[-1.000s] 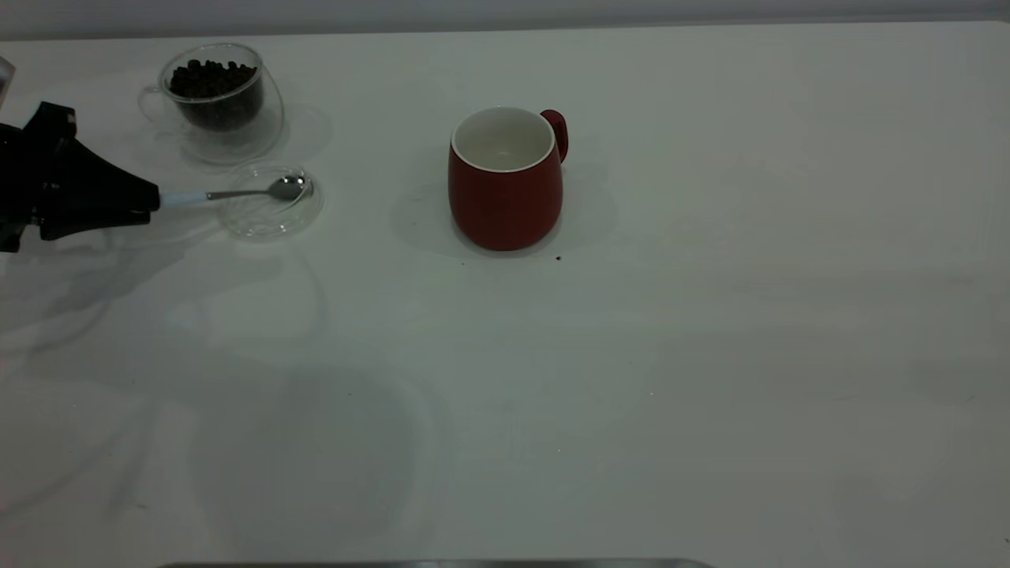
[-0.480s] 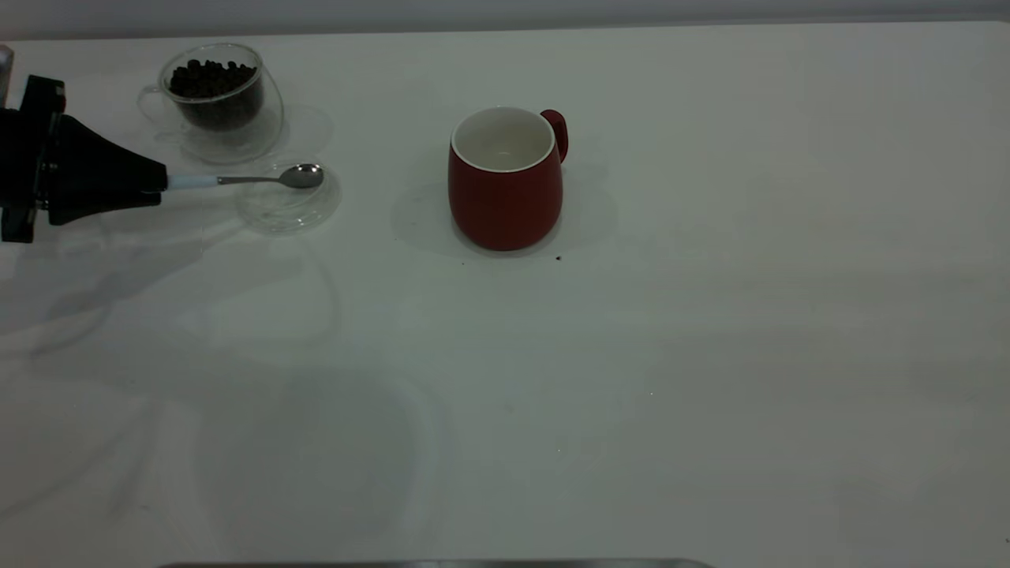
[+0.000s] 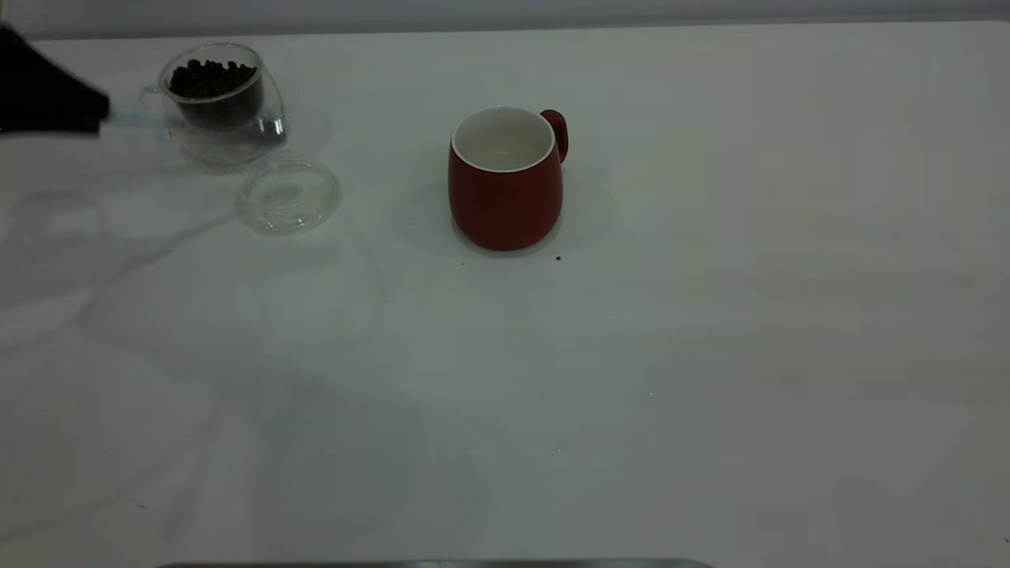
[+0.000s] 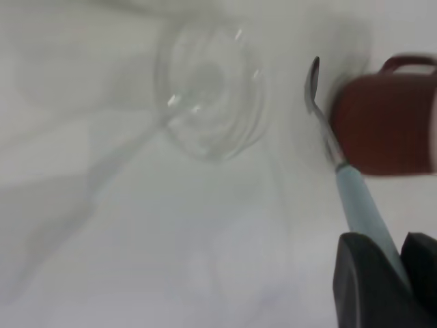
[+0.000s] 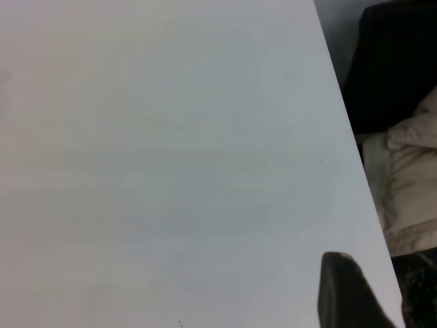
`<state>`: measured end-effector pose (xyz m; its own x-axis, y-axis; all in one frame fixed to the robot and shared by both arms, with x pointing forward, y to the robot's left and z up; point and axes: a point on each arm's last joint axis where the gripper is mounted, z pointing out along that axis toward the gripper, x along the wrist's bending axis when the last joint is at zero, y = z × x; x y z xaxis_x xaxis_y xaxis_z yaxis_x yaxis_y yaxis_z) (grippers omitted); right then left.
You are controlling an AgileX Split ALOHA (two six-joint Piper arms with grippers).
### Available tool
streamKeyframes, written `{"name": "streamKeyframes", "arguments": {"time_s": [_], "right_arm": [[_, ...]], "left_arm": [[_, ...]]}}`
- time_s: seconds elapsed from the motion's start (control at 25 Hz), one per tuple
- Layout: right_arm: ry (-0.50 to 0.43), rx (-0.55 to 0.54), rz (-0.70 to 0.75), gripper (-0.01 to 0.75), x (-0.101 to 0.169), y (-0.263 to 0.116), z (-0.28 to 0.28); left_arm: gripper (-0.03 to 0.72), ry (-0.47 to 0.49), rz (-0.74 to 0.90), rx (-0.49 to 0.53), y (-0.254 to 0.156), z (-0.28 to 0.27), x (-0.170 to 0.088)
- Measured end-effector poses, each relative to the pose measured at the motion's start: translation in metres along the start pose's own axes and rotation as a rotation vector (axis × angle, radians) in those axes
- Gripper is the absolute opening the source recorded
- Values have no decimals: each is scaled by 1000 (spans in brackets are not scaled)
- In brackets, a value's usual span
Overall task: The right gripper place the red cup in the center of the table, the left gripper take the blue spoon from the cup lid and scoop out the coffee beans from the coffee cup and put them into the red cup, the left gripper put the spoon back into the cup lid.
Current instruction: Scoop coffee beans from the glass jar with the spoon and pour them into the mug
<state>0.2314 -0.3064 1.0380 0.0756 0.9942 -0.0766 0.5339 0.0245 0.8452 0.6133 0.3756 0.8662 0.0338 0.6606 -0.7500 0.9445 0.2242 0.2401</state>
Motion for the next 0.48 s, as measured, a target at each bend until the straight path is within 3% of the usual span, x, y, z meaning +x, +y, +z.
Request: {"name": "streamKeyframes", "arguments": {"time_s": [0.24,0.48], "right_arm": [[0,0,0,244,0,0,0],[0,0,0,244,0,0,0]], "left_arm": [[123,-15,25,-55,46,-25,-24],[123,136,41,-13,64,-42,-25]]}}
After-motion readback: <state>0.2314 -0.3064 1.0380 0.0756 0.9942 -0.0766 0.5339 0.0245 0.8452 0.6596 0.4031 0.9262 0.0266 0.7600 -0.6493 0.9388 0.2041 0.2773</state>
